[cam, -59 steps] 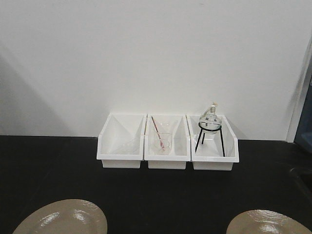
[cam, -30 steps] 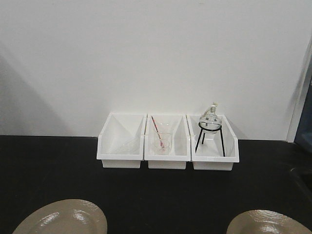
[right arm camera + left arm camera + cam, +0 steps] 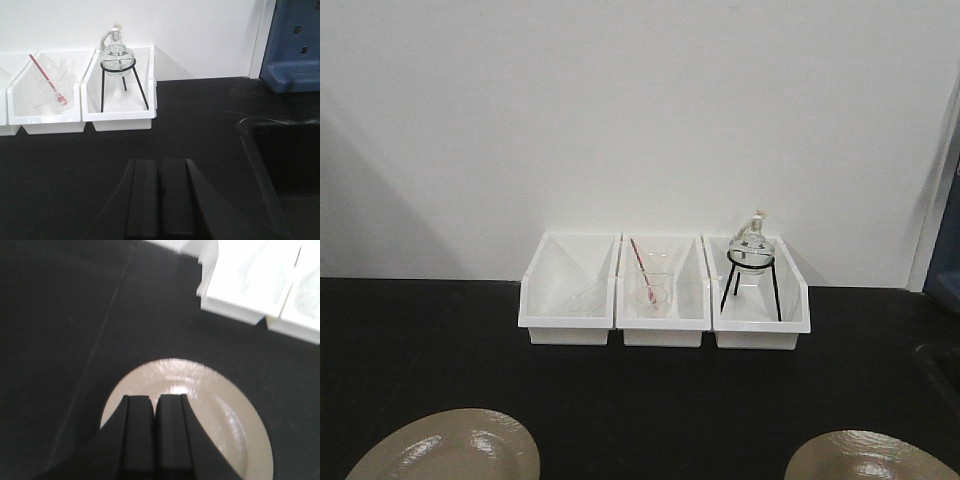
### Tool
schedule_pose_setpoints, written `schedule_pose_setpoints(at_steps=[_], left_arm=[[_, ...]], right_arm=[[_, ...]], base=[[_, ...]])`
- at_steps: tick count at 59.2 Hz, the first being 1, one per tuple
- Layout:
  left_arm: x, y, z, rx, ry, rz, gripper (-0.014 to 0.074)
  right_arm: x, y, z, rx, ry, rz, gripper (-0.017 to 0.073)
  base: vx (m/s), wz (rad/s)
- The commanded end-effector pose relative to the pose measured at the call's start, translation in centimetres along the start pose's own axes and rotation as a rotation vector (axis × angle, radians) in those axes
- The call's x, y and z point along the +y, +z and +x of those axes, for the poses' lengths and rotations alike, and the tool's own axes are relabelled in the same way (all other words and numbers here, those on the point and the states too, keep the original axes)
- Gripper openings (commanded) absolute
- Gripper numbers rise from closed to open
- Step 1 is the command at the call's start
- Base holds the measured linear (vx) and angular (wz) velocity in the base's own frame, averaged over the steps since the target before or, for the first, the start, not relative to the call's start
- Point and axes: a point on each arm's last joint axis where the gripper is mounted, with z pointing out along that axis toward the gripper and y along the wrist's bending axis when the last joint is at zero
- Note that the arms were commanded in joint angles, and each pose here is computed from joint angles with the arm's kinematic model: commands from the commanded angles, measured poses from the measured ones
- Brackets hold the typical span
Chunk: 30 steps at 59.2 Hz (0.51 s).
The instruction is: Arrange circular plates on left workspace
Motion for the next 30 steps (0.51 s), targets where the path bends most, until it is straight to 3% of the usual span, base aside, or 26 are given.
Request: schedule_pose_setpoints(at_steps=[1,12,16,22,30], left_arm=[[-0.6,0.1,-1.5,-0.042,-0.014,0.025,0.0096],[-1.4,1.9,-2.0,0.135,0.109,0.076,0.0167],[-1.8,2.6,-2.6,0.152,0.114,0.106,0.0167],[-2.0,3.6,-3.7,0.146,0.062,0.147,0.0167],[-0.4,5.0,-5.0,0.148,-0.08,0.182,0.0167]], right_arm=[[0.2,-0.7,-2.1,-0.127,-0.017,-0.008,0.0],[0.2,-0.7,-2.1,-0.126,-0.017,-0.008,0.0],[0.2,-0.7,-2.1,-0.126,-0.017,-0.008,0.0],[0.2,-0.7,-2.1,-0.126,-0.017,-0.008,0.0],[0.2,-0.7,-2.1,-0.126,-0.017,-0.008,0.0]], base=[[0.0,0.0],[0.0,0.0],[0.0,0.0],[0.0,0.0],[0.0,0.0]])
